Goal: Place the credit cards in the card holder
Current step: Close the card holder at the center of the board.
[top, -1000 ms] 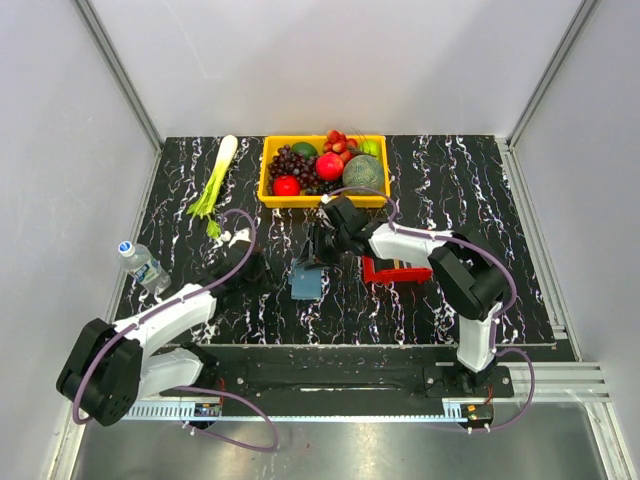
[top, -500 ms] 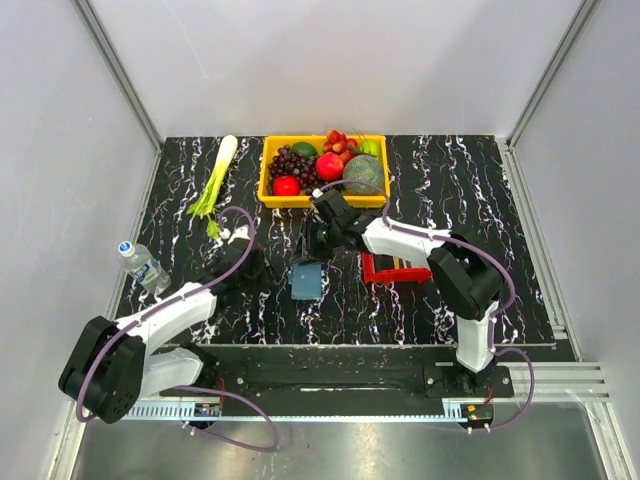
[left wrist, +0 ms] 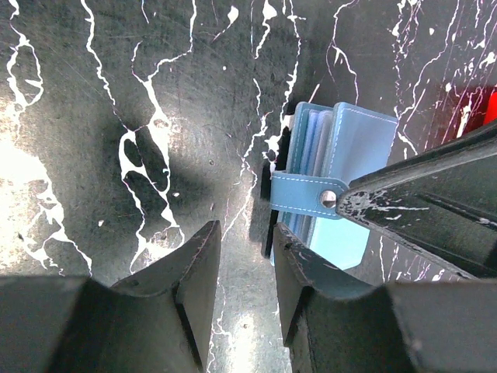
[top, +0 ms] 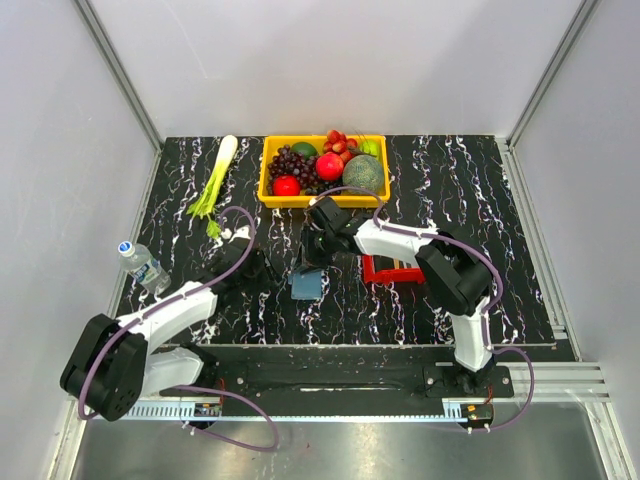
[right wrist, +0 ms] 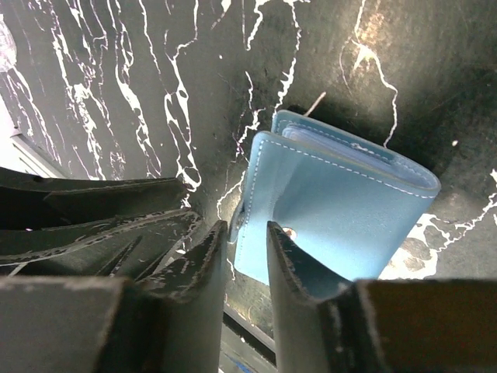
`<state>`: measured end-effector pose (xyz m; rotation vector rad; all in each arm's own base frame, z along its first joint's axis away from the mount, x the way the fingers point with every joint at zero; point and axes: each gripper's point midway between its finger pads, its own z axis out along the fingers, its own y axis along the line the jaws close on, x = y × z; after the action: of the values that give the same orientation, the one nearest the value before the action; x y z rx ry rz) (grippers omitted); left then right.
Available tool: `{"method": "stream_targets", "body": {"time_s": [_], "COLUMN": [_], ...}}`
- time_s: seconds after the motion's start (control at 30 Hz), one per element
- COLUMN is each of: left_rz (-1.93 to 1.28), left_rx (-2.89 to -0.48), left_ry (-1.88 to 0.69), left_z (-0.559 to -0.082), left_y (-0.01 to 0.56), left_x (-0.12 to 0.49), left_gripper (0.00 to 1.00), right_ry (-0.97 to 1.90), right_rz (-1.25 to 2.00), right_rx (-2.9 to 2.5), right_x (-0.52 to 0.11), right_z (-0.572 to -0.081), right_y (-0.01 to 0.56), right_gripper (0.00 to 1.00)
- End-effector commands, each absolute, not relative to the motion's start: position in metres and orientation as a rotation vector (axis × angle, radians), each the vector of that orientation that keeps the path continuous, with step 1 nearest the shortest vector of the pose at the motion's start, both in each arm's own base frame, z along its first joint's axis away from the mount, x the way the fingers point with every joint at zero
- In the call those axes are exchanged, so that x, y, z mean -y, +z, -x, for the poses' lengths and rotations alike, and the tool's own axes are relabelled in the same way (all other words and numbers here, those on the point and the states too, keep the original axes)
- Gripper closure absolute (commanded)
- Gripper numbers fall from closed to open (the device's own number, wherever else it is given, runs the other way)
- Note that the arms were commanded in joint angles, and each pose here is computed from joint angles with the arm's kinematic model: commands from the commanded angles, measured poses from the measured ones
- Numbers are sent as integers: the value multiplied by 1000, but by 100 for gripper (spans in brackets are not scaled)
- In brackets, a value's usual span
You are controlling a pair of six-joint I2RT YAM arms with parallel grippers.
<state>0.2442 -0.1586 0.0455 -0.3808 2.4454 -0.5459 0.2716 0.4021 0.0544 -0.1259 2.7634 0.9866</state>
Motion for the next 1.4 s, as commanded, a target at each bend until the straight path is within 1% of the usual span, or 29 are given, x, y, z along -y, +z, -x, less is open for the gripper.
{"method": "stream_targets", "body": {"time_s": [0.0, 0.13, 0.27, 0.43, 0.53, 0.57, 0.67, 0.8, 0.93, 1.0, 1.1, 1.37], "left_rz": [358, 354, 356, 354, 354, 354, 354, 341, 339, 336, 339, 336], "left_rx": [-2410, -2411, -2411, -2408, -2409, -2411, -2410, -2425, -2424, -2425, -2425, -2428], "left_ry": [-596, -594, -593, -594, -593, -592, -591, -620, -622, -623, -621, -623], "left_z": [-254, -255, -255, -256, -256, -256, -256, -254, -255, -255, -255, -255], "left_y": [53, 53, 53, 53, 53, 53, 53, 53, 54, 54, 54, 53], "left_x": [167, 167, 166, 167, 167, 167, 166, 171, 172, 172, 172, 172], "left_gripper": [63, 63, 63, 63, 63, 63, 63, 63, 63, 63, 63, 63], "right_ry": [1022, 1031, 1039, 1040, 1042, 1041, 1035, 1008, 995, 988, 984, 960], "right_rz": [180, 183, 188, 207, 210, 211, 218, 216, 218, 217, 219, 221], "right_rx": [-2704, -2715, -2717, -2724, -2723, -2714, -2699, -2695, -2699, -2698, -2691, -2674], "right_x": [-418, -419, -420, -421, -422, -422, -420, -417, -414, -413, -412, -408], "right_z": [-279, -278, -275, -272, -272, -273, -274, -275, -274, -274, -274, -276], "right_y": [68, 65, 65, 62, 63, 64, 69, 71, 70, 70, 73, 82], "right_gripper": [70, 75, 73, 74, 87, 88, 87, 75, 75, 78, 79, 78]}}
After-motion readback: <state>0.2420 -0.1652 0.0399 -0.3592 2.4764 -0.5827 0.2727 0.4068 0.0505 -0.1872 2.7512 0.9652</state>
